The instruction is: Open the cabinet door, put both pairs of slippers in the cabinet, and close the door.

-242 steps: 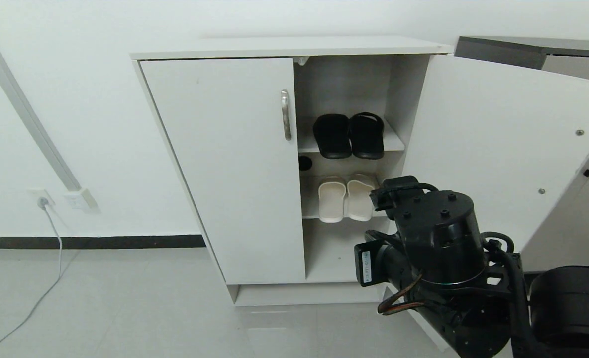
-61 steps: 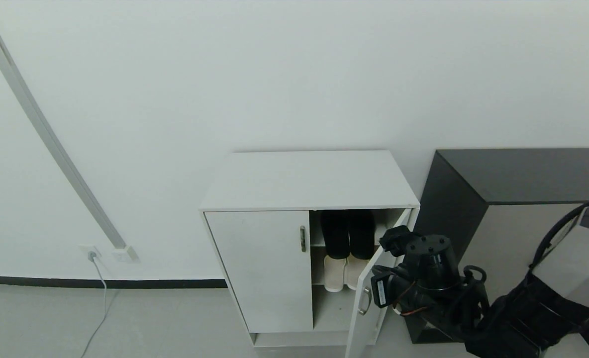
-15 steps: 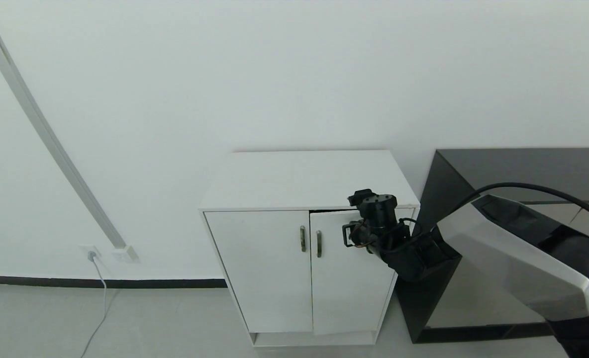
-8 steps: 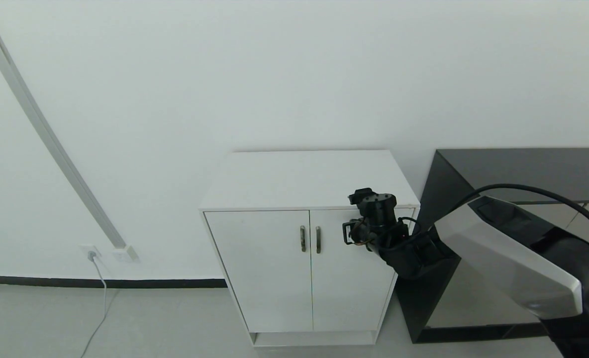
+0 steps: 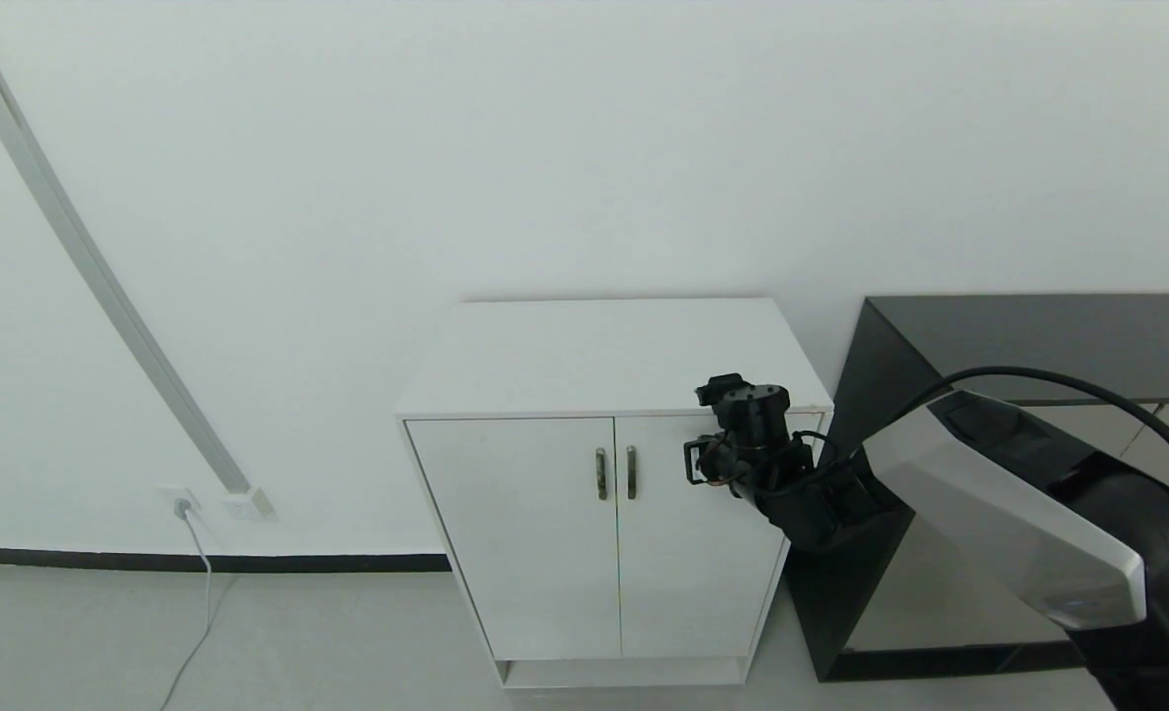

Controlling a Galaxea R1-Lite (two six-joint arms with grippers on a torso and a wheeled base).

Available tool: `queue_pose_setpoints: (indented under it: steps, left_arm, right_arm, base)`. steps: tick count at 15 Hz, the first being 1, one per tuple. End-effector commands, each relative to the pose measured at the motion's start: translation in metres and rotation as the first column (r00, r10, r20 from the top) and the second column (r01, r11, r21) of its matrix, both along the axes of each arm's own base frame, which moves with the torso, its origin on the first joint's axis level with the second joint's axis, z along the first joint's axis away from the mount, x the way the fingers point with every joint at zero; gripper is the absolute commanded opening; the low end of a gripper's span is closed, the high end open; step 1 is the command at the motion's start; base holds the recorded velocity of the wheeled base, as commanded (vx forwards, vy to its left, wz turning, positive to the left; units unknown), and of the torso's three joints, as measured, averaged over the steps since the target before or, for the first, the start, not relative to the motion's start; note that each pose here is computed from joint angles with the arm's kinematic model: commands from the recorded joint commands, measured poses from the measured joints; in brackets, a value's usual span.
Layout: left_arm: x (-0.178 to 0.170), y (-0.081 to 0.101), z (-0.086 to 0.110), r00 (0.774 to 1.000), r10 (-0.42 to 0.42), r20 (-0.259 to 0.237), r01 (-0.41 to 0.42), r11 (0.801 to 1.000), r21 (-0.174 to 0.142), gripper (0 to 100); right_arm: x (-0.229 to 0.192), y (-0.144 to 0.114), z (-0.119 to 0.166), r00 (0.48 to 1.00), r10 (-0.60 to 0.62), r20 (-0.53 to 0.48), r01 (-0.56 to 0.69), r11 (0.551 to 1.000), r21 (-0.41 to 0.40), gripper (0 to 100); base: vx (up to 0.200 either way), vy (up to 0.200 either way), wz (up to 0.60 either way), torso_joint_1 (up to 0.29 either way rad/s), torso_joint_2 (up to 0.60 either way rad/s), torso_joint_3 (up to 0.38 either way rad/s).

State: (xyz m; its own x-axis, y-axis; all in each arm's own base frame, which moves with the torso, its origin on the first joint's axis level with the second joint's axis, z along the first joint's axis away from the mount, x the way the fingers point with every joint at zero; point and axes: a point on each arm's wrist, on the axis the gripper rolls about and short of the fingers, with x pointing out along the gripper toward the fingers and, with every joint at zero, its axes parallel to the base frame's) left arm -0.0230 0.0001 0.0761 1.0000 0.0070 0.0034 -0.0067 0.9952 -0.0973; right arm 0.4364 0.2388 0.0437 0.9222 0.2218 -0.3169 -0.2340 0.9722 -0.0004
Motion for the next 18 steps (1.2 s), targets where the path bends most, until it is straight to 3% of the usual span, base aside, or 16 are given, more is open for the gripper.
queue_pose_setpoints:
  steps: [1,5,9,18]
  left_arm:
    - [0.0,0.0,0.0,1.0,0.001,0.0,-0.001,1.0,-0.001,0]
    - [0.0,0.0,0.0,1.0,0.001,0.0,-0.001,1.0,-0.001,0]
    - [0.0,0.0,0.0,1.0,0.002,0.0,-0.002,1.0,-0.001,0]
    - [0.0,0.0,0.0,1.0,0.001,0.0,-0.001,1.0,-0.001,0]
  right_arm:
    - [0.0,-0.001,-0.001,1.0,-0.002,0.0,0.002,1.0,0.0,0]
    - [-0.009,-0.006,0.006,1.0,-0.006,-0.01,0.006,1.0,-0.002,0]
    - [-0.044,-0.026,0.028,1.0,-0.011,0.006,0.011,1.0,0.005,0]
    - [-0.112,-0.118,0.064,0.989,-0.147,0.025,0.147,0.989,0.011,0]
  base:
    - [0.0,0.0,0.0,0.0,0.0,0.0]
    - [0.0,0.0,0.0,0.0,0.0,0.0]
    - [0.0,0.0,0.0,0.0,0.0,0.0]
    - [0.0,0.0,0.0,0.0,0.0,0.0]
